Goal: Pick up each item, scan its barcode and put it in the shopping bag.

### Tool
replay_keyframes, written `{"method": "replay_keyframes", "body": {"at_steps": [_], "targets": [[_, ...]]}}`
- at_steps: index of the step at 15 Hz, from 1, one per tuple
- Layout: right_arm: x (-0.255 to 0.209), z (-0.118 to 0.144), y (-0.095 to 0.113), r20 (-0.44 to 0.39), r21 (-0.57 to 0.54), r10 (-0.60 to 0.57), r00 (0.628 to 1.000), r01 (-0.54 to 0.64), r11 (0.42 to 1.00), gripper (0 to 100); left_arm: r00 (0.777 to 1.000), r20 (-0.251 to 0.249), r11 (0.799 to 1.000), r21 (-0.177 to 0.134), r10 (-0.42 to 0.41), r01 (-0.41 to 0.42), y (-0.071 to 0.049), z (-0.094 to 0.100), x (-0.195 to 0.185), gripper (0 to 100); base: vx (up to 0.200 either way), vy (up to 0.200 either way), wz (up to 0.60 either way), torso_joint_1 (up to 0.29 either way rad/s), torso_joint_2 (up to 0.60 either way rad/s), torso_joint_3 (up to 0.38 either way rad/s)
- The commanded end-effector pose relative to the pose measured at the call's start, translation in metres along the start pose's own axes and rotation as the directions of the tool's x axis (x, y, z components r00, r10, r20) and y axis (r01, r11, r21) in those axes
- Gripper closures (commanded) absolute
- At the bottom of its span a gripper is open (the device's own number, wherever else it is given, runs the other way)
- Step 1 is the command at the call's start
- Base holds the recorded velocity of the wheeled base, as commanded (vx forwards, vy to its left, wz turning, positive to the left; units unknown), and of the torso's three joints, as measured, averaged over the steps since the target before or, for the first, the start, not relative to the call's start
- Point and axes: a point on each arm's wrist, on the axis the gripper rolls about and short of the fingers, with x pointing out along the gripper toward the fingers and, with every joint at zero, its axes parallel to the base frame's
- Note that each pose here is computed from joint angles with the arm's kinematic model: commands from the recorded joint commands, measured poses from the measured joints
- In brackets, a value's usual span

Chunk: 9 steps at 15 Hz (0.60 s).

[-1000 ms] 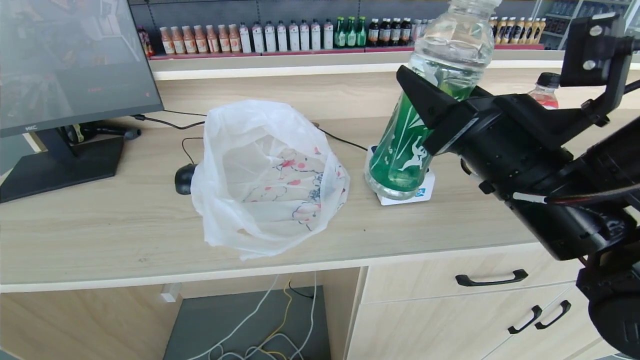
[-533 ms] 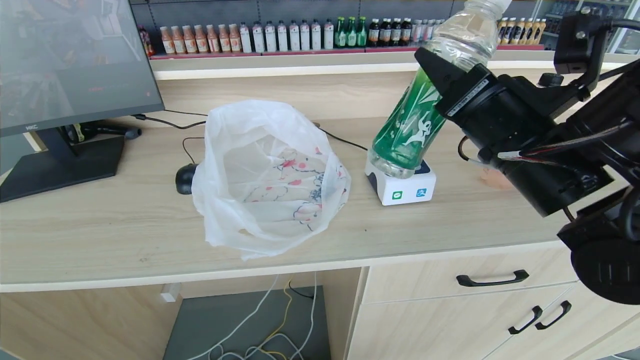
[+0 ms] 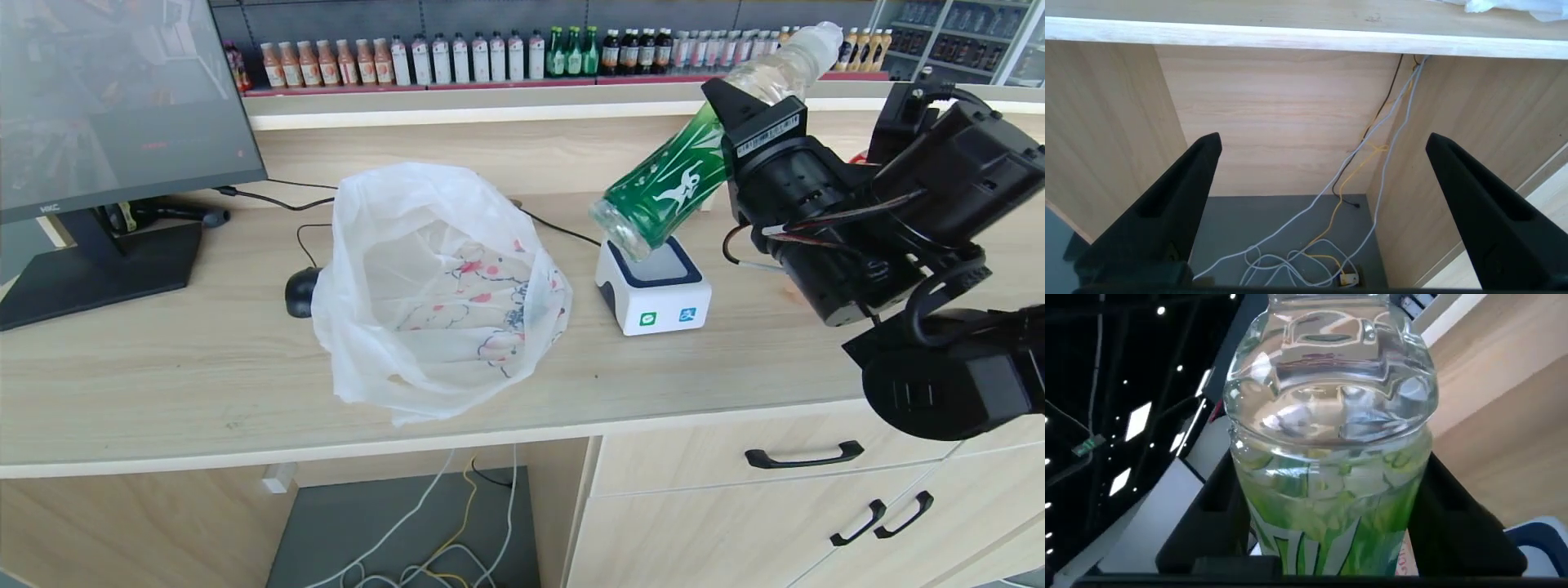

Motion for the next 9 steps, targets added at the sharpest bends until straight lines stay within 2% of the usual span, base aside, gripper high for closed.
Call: {"method": "replay_keyframes", "body": {"at_steps": [1,5,9], "targets": [[0.003,-0.005,-0.006,-0.004,0.014,-0.012,1.0,0.012,1.0,100,1.0,0.001,1.0,0.0,0.001,-0.001,0.0,0.0,0.0,0,0.0,0.0,0.0,0.0,0.0,0.0],[0.012,-0.004,-0.008,0.019,0.184,-0.008,1.0,0.004,0.983,100,1.0,0.001,1.0,0.0,0.001,-0.001,0.0,0.0,0.0,0,0.0,0.0,0.0,0.0,0.0,0.0],[0.019,-0.004,-0.035,0.032,0.246,-0.064,0.997,0.054,0.968,100,1.0,0.001,1.0,0.0,0.001,-0.001,0.0,0.0,0.0,0,0.0,0.0,0.0,0.0,0.0,0.0]]}}
